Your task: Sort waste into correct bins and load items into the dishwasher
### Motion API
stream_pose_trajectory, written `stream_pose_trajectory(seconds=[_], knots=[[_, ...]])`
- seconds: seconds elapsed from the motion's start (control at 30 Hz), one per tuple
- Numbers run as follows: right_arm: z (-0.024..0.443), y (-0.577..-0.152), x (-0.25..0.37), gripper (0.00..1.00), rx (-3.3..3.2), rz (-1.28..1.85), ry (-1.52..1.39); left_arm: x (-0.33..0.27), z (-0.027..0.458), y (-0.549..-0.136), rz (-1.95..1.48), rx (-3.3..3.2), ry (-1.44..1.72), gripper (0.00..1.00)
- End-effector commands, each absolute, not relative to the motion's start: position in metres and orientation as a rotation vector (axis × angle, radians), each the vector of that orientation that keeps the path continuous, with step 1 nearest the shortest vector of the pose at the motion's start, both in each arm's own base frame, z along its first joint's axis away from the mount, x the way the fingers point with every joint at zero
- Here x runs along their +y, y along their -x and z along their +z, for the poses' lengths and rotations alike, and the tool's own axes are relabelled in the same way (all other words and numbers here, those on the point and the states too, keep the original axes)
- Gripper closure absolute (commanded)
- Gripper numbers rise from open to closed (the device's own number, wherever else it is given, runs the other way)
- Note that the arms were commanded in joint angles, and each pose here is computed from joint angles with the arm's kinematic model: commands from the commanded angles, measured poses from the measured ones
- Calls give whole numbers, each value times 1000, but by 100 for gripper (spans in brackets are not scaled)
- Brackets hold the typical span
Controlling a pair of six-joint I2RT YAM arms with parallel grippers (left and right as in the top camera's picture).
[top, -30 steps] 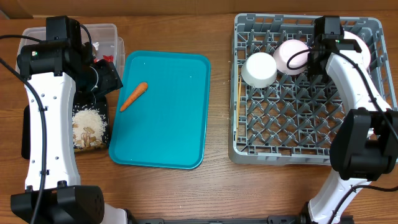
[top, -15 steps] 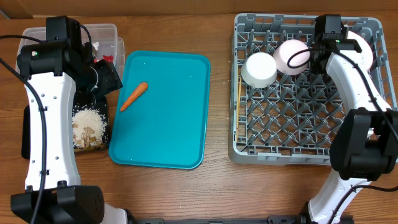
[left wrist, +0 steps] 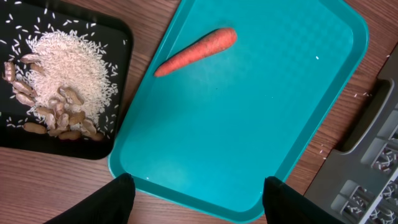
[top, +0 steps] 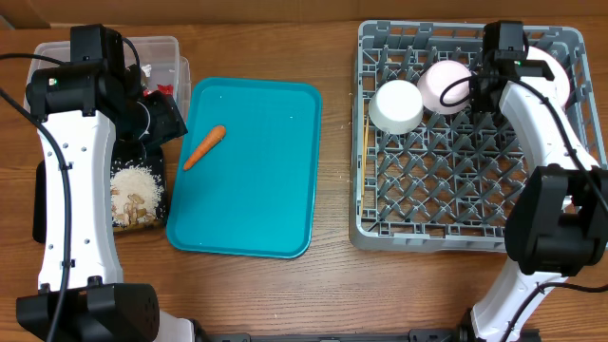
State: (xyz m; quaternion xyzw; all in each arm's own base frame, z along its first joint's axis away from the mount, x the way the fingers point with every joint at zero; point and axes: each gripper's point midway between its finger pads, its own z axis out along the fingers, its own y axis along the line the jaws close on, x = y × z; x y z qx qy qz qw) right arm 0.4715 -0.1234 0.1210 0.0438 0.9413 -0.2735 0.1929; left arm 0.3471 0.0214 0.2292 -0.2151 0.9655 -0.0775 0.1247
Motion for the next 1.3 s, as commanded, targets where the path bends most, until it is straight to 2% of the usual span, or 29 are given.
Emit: stream_pose_trajectory(seconds=[0.0, 0.17, 0.47, 0.9, 1.27], knots=[[107, -471, -129, 11, 2678, -785, -89, 22, 238, -347, -209, 2795, 590, 32], [107, -471, -140, 11, 2649, -866, -155, 22, 237, -347, -208, 2795, 590, 32], [149, -460, -180, 7, 2392, -1233, -453, 22, 237, -347, -208, 2795, 590, 32], [193, -464, -187, 5, 2260, -1196, -544, 26, 237, -346, -175, 2798, 596, 32], [184, -454, -224, 7, 2294, -1121, -634, 26, 237, -345, -174, 2801, 597, 32]])
